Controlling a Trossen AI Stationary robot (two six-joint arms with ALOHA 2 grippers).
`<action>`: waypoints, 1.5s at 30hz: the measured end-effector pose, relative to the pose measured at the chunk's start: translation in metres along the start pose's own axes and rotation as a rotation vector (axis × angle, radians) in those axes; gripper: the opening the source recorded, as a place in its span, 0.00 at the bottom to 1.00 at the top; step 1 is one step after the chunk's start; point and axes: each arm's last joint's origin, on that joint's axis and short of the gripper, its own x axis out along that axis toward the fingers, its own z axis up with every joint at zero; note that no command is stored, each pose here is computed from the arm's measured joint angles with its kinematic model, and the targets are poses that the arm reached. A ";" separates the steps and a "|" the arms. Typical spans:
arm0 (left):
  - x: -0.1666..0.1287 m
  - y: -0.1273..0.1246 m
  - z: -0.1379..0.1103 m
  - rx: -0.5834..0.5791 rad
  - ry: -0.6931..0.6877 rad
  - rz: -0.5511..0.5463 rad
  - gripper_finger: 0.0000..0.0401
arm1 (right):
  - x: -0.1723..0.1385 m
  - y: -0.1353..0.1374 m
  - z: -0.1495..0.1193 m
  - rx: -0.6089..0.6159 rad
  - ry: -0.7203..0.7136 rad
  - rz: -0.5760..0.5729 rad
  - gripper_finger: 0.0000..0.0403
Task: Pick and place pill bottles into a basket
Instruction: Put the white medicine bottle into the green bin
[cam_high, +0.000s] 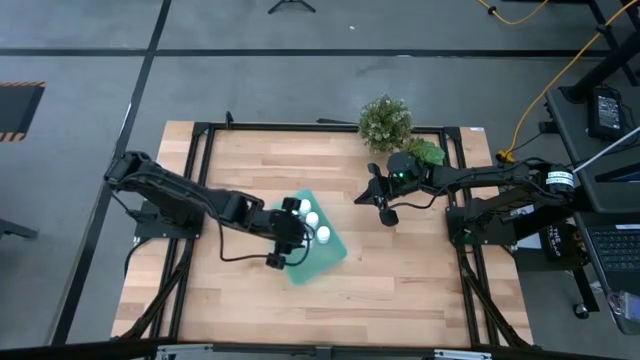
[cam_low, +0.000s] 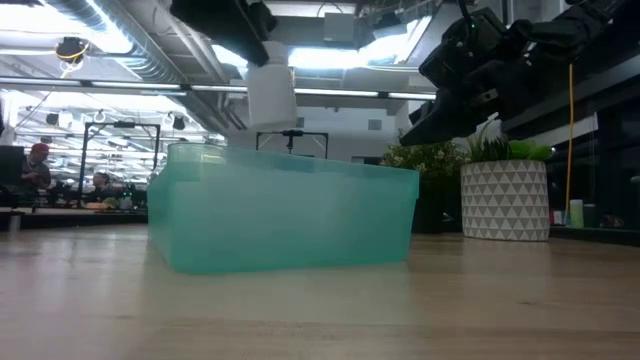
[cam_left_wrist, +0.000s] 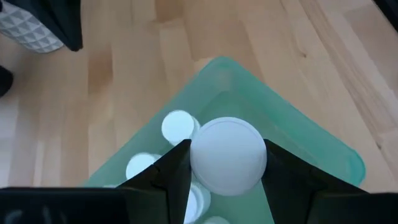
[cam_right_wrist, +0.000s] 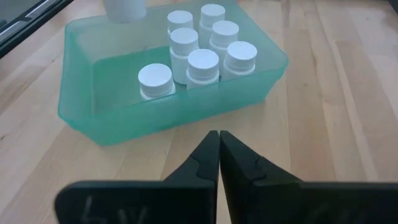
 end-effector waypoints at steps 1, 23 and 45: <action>0.002 0.001 0.002 -0.001 0.001 -0.001 0.39 | 0.000 0.000 0.000 0.000 0.000 0.000 0.04; 0.031 0.007 0.001 0.025 0.088 -0.050 0.39 | 0.003 0.009 0.002 -0.018 -0.001 0.034 0.04; 0.074 0.002 -0.017 0.053 0.174 -0.096 0.39 | 0.003 0.009 0.002 -0.016 0.003 0.034 0.04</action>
